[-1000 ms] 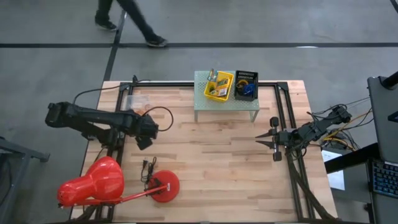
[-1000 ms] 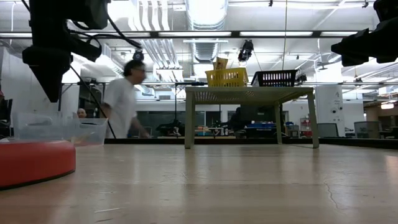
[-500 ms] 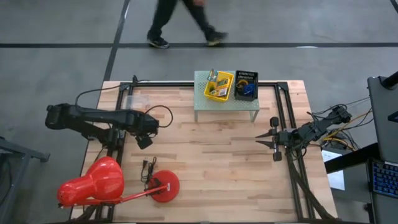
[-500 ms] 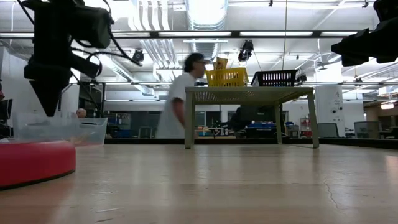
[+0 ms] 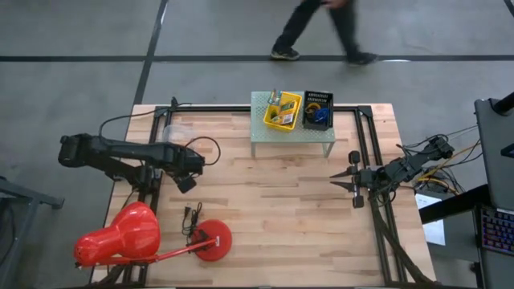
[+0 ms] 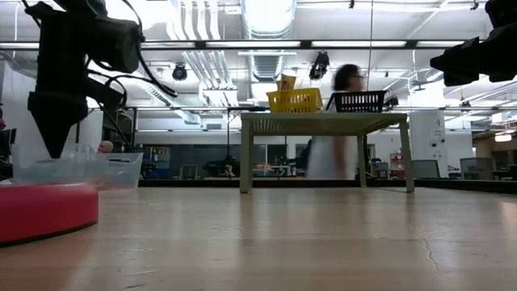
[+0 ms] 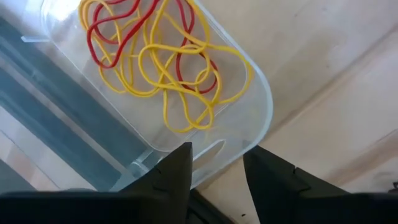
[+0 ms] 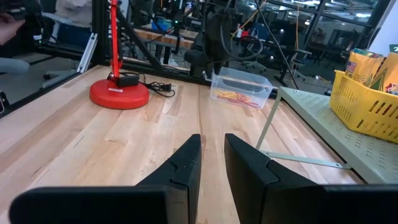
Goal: Pick & Place Office Desk Supplies
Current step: Put the transparent bin with the rubber bands on the shelf
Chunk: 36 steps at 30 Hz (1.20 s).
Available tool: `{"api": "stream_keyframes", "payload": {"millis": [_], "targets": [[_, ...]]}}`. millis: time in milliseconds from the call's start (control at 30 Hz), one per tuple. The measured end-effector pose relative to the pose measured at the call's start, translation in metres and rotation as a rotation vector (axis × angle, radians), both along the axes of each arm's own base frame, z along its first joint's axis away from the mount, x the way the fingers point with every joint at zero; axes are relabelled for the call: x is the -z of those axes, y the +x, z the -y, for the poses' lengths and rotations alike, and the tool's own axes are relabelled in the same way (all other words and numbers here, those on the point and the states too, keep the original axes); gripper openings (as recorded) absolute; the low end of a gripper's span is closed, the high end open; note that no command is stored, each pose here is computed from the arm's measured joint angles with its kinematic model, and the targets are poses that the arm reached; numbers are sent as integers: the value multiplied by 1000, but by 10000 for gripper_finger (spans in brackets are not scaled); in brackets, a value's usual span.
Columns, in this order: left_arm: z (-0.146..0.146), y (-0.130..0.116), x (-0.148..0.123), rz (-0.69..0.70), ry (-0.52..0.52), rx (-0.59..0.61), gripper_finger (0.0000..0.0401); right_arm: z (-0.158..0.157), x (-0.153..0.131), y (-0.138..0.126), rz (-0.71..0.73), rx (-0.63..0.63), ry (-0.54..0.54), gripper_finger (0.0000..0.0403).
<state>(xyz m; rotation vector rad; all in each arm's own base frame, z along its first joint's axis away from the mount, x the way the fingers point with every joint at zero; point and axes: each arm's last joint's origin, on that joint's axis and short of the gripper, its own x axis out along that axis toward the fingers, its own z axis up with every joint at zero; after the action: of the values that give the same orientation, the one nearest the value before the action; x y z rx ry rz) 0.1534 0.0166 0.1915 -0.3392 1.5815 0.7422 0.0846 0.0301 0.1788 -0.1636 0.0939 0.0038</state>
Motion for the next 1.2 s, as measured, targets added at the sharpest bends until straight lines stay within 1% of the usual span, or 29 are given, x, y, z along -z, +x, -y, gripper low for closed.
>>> {"api": "stream_keyframes", "payload": {"millis": [300,400,567,667,800,933,1033,1200], "targets": [[0,4,1,41,2,11,87,0,0,0,0,-1,0,68],[-1,8,1,81,12,24,65,0,0,0,0,-1,0,68],[-2,17,1,160,18,88,27,0,0,0,0,-1,0,68],[-3,22,1,206,27,106,9,0,0,0,0,-1,0,68],[-5,27,0,247,33,132,5,0,0,0,0,0,0,68],[-9,30,-5,267,39,130,5,0,0,0,0,0,0,68],[-10,32,-10,278,44,153,4,0,0,0,0,0,0,68],[-11,37,-18,299,73,174,4,0,0,0,0,-1,0,68]]}}
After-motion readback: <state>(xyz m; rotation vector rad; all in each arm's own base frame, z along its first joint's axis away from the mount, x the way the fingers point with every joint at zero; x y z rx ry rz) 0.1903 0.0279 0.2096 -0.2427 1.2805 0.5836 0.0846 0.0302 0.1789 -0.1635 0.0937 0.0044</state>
